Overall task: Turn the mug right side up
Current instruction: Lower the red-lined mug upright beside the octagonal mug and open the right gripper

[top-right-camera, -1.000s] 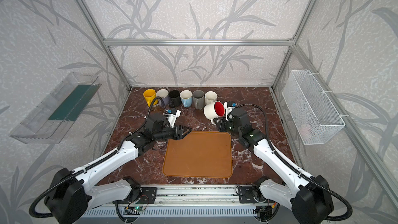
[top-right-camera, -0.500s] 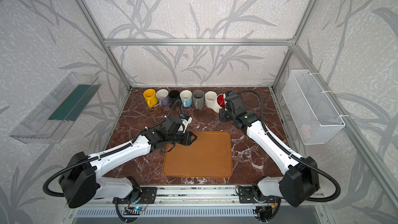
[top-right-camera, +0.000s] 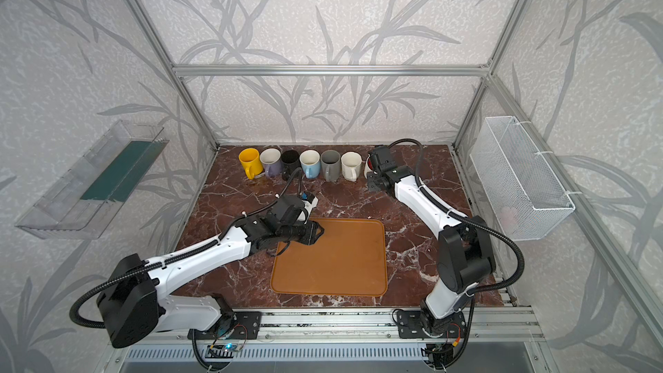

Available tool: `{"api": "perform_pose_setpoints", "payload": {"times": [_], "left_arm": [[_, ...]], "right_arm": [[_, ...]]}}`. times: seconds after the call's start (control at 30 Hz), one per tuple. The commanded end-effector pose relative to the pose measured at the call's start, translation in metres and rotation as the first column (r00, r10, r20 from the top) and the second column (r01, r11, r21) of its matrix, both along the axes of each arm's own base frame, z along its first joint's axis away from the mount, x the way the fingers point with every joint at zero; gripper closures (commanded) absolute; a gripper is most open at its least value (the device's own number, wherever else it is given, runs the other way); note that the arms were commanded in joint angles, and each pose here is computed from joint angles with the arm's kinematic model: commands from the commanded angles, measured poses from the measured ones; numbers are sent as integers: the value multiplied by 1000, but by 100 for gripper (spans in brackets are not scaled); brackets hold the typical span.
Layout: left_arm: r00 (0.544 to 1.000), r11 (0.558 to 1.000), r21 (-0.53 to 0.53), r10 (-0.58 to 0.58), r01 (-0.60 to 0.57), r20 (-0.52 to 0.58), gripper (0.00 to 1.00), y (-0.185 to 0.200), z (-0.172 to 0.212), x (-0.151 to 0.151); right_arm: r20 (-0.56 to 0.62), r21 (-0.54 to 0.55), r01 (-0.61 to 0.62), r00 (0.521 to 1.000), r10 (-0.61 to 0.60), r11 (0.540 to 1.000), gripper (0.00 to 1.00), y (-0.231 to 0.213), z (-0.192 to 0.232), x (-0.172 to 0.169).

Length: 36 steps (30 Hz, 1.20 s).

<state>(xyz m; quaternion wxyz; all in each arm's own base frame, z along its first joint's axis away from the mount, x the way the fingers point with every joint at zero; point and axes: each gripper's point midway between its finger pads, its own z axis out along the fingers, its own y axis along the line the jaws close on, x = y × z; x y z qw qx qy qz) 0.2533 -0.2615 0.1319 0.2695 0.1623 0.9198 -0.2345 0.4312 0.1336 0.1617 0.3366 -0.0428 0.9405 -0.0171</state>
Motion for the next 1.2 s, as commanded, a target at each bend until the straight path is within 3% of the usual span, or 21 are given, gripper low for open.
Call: {"api": "perform_pose_setpoints", "payload": {"times": [0.0, 0.47, 1.17], "left_arm": [[1000, 1000, 30, 1, -2, 30, 54, 7, 5, -2], [999, 999, 51, 9, -11, 46, 55, 18, 7, -7], [999, 998, 62, 15, -17, 39, 54, 22, 5, -11]], "right_arm": [[94, -16, 35, 995, -34, 999, 100, -5, 19, 30], [36, -44, 46, 998, -45, 998, 100, -8, -34, 77], [-21, -65, 53, 998, -55, 996, 100, -12, -72, 92]]}}
